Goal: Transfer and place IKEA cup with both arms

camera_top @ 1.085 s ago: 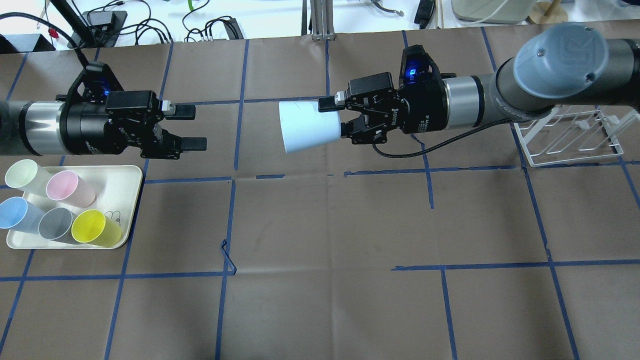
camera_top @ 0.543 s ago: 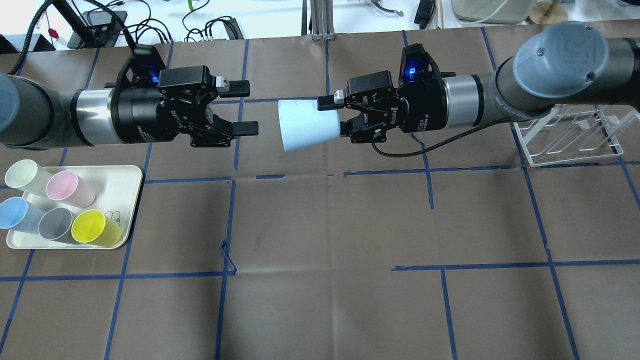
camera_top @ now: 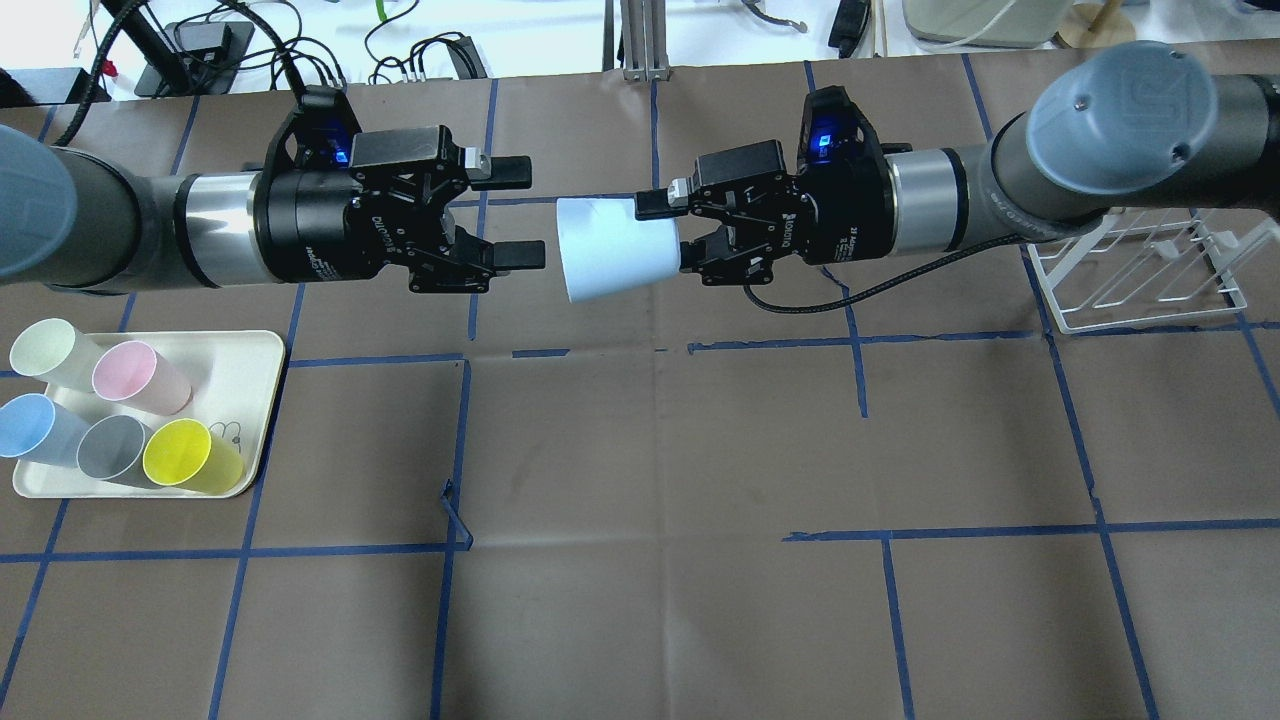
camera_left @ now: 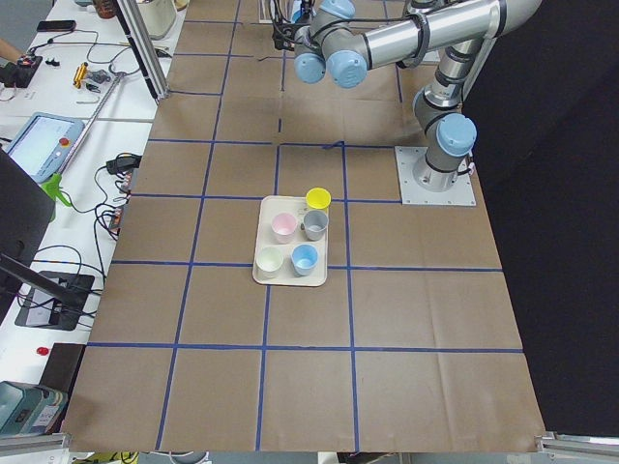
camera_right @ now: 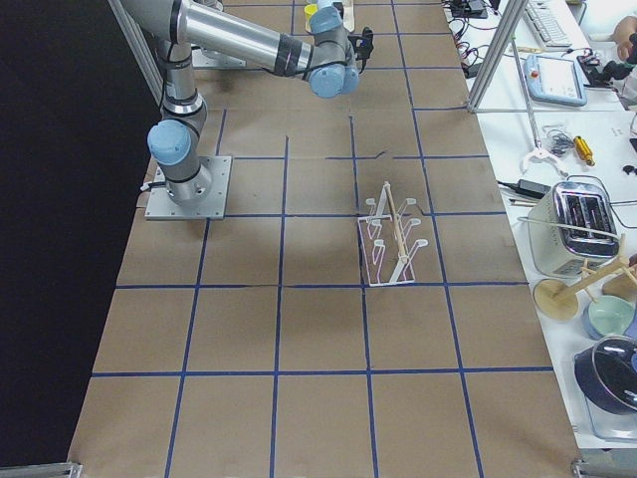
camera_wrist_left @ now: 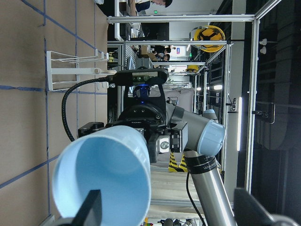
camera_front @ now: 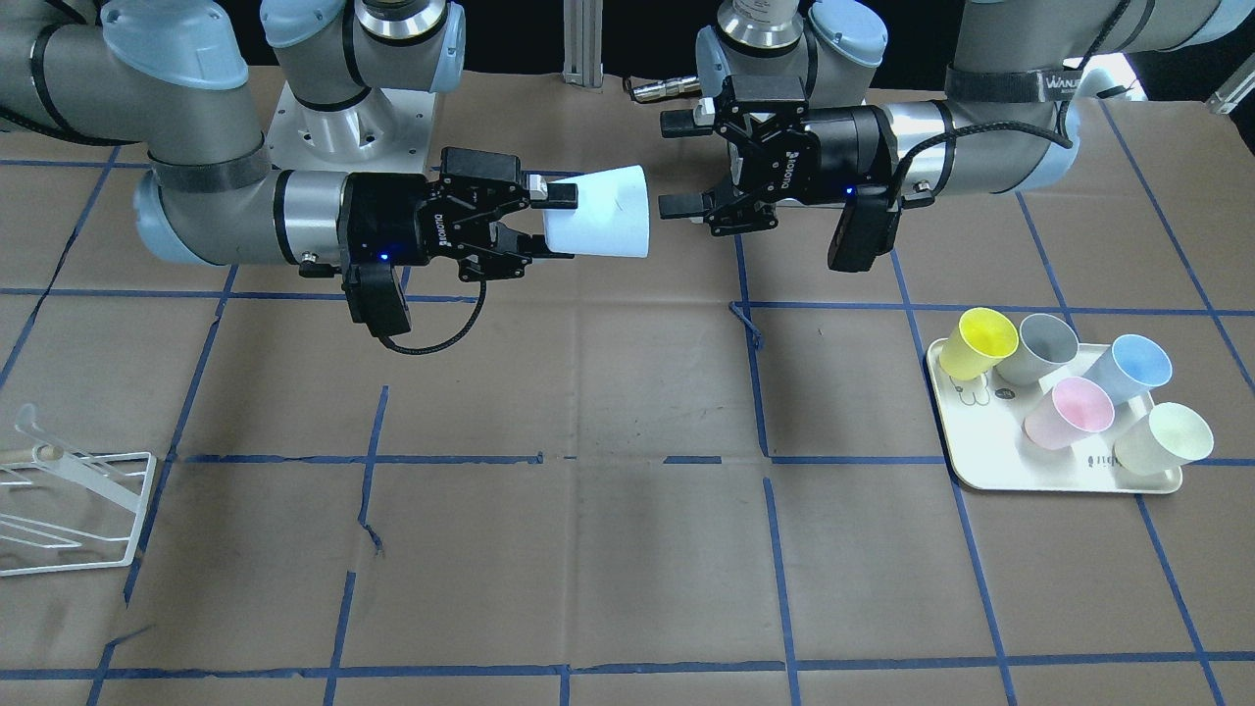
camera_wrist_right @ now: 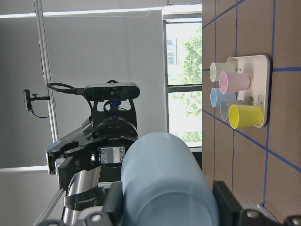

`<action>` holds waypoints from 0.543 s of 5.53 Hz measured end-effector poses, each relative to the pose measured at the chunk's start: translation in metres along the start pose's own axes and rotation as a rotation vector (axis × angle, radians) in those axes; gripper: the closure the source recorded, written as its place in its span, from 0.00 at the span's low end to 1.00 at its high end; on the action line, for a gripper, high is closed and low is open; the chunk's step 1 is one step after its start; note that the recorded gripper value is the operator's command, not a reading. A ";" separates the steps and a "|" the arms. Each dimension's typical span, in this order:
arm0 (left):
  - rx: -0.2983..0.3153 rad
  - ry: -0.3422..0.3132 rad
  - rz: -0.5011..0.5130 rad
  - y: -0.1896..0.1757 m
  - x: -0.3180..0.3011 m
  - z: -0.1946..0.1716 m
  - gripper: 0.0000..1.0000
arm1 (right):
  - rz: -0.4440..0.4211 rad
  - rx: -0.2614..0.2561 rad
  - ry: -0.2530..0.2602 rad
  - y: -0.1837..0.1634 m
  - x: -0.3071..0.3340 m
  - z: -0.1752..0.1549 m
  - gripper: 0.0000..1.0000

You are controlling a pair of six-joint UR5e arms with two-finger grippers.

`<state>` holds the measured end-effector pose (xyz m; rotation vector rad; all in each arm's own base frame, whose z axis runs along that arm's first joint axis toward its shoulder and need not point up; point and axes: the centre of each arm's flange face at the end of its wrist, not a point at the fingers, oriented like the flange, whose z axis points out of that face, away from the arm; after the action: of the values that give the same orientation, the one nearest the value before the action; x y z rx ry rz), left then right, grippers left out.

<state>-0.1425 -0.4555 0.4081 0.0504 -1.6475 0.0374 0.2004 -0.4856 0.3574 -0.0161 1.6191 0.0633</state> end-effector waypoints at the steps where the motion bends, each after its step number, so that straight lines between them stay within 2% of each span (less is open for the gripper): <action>1: -0.010 -0.002 0.011 -0.001 -0.001 0.004 0.79 | 0.000 0.000 0.000 0.000 0.000 0.000 0.46; 2: -0.021 -0.005 0.018 -0.001 -0.002 0.006 0.98 | 0.000 0.000 0.000 0.000 0.000 0.000 0.46; 3: -0.023 -0.007 0.022 0.000 -0.001 0.007 1.00 | 0.000 0.000 0.000 0.000 -0.001 0.000 0.46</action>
<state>-0.1494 -0.4562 0.4061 0.0147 -1.6550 0.0345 0.2003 -0.4860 0.3579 -0.0161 1.6193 0.0632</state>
